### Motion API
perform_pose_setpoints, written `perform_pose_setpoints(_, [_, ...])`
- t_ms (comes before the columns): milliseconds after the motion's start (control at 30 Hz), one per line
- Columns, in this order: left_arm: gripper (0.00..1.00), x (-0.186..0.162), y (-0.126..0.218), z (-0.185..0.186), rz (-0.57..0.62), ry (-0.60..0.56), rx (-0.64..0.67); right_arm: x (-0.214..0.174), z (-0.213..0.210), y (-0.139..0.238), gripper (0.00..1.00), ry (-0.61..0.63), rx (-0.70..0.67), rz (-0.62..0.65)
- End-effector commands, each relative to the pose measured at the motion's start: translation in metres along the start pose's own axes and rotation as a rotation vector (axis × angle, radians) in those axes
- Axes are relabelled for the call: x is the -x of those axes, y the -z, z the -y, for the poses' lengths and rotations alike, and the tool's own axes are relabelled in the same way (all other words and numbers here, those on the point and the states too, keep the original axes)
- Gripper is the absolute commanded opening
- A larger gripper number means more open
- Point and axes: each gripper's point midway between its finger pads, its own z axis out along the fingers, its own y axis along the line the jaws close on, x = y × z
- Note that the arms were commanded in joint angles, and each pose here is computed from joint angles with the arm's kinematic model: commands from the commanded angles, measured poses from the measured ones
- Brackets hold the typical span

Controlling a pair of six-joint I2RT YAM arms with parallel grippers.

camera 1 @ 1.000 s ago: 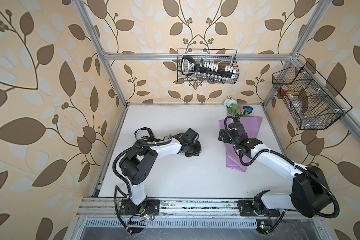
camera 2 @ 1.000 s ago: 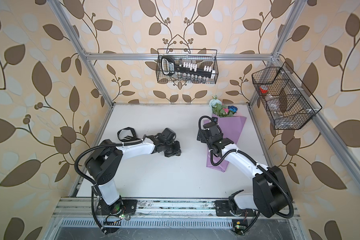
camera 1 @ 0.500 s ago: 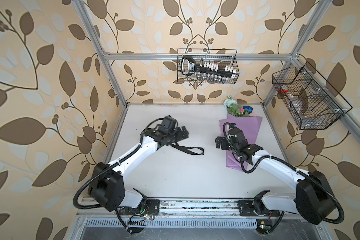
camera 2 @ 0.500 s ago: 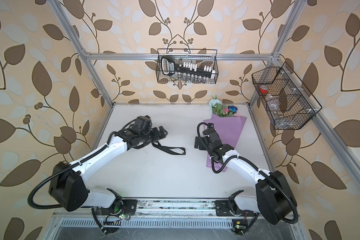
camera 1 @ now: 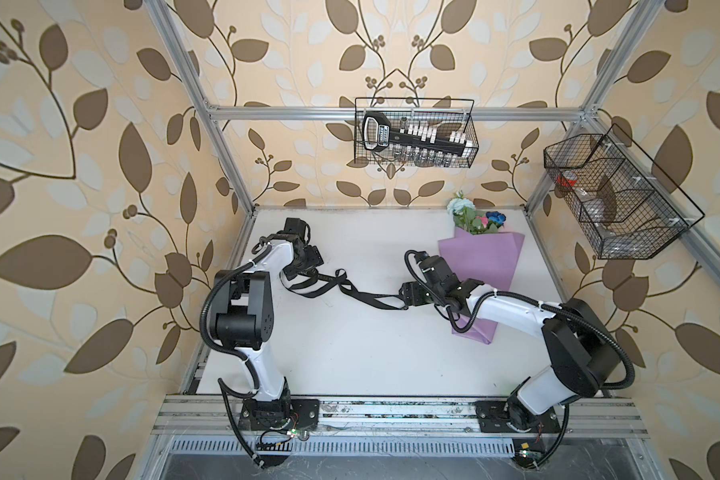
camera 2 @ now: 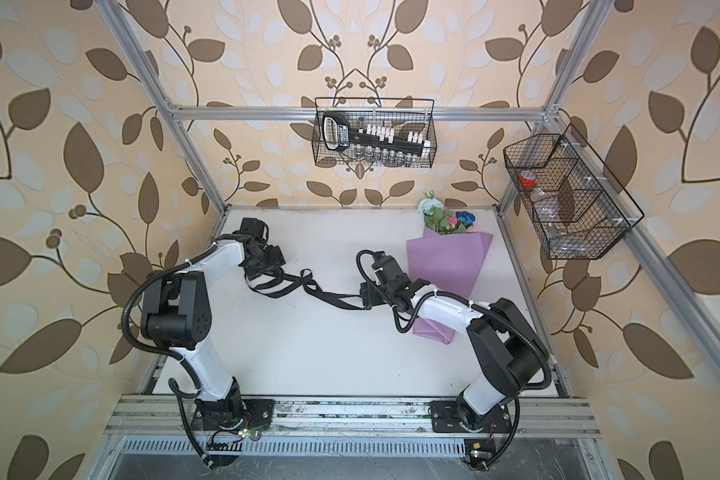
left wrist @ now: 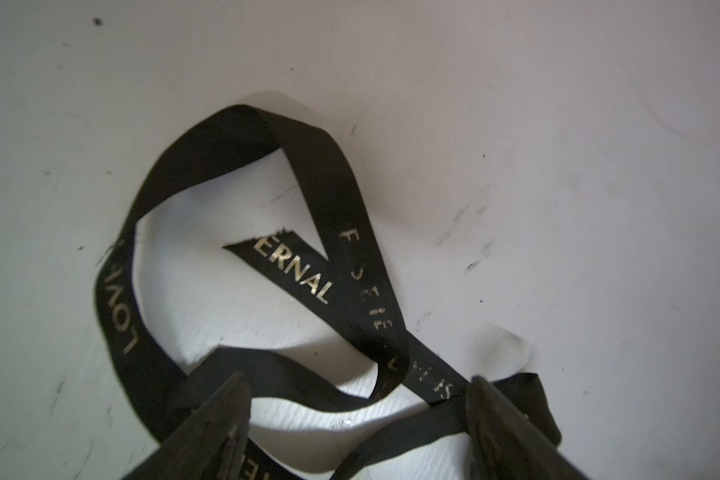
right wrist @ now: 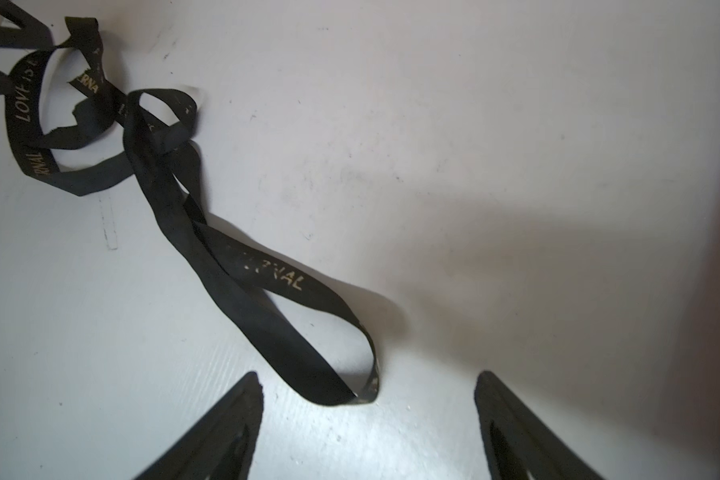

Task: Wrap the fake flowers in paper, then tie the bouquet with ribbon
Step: 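Grasp the ribbon's other stretch with the right gripper near the left gripper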

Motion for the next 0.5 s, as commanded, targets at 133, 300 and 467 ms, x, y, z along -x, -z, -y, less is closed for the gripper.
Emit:
perform_pose_setpoints(133, [0.76,-0.001,-0.009,0.013,-0.112,-0.133,-0.015,-0.005,-0.029,-0.026,0.78,0.078,0.073,-0.084])
perform_pose_setpoints(300, [0.75,-0.02,-0.01,-0.001,-0.19,-0.185,0.031,-0.02,-0.033,-0.045,0.72,0.176,0.019,-0.158])
perform_pose_setpoints(467, [0.78,-0.034,-0.012,-0.017,-0.221,-0.212,0.091,-0.034,-0.034,-0.058,0.72,0.255,-0.065,-0.193])
